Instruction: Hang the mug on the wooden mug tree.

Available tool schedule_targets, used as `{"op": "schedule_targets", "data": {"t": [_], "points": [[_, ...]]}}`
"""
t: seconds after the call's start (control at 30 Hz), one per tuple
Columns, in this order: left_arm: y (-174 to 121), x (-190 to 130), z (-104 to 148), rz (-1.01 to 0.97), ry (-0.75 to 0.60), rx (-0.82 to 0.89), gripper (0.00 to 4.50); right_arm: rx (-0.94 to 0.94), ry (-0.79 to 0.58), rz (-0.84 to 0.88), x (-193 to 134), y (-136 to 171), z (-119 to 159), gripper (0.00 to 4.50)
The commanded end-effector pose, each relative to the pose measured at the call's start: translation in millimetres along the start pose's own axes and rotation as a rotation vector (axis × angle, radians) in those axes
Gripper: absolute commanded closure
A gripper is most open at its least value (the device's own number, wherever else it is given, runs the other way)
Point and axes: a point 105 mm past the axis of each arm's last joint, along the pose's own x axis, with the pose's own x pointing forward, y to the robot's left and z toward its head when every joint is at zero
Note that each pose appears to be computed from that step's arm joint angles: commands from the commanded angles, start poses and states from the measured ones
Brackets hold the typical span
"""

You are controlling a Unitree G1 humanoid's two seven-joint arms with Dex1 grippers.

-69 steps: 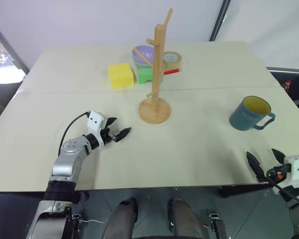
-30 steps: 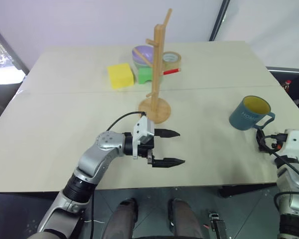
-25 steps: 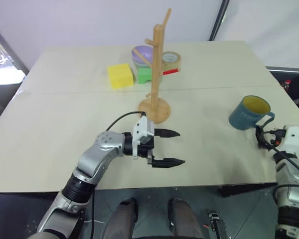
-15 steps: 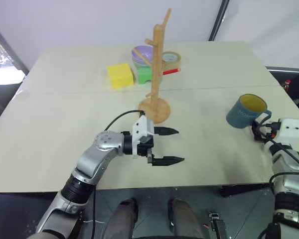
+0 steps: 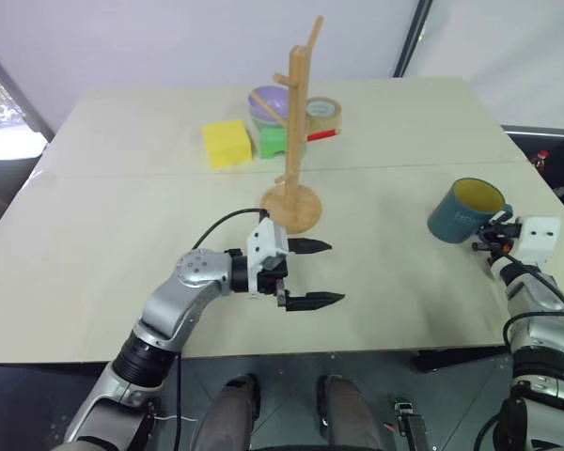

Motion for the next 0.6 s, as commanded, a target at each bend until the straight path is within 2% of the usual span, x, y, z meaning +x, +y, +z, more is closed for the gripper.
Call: {"op": "schedule_targets", "data": {"t": [0.03, 0.1, 0.2, 0.23, 0.33, 0.4, 0.6], "points": [[1.1, -3.0, 13.6, 0.015, -0.036, 0.057, 0.00, -0.010, -0.075, 0.005, -0.3, -4.5, 19.4, 4.45], [7.3, -7.6, 13.0, 0.048, -0.036, 0.057, 0.00, -0.056, -0.109, 0.038, -2.4, -0.5, 31.4, 4.45], [22.0, -20.7, 13.8, 0.127, -0.038, 0.059, 0.00, -0.218, -0.173, 0.201, -7.8, 28.4, 59.1, 4.45], [28.0, -26.9, 14.3, 0.159, -0.040, 0.058, 0.00, -0.278, -0.199, 0.280, -11.5, 43.8, 69.7, 4.45], [50.9, -57.3, 21.0, 0.287, -0.060, 0.063, 0.00, -0.380, -0.332, 0.624, -34.7, 116.9, 121.4, 4.45], [57.2, -70.0, 26.6, 0.320, -0.074, 0.074, 0.00, -0.400, -0.360, 0.740, -43.2, 142.4, 139.9, 4.45], [67.6, -97.1, 43.2, 0.382, -0.094, 0.108, 0.00, -0.492, -0.385, 0.888, -30.7, 179.8, 173.7, 4.45]]}}
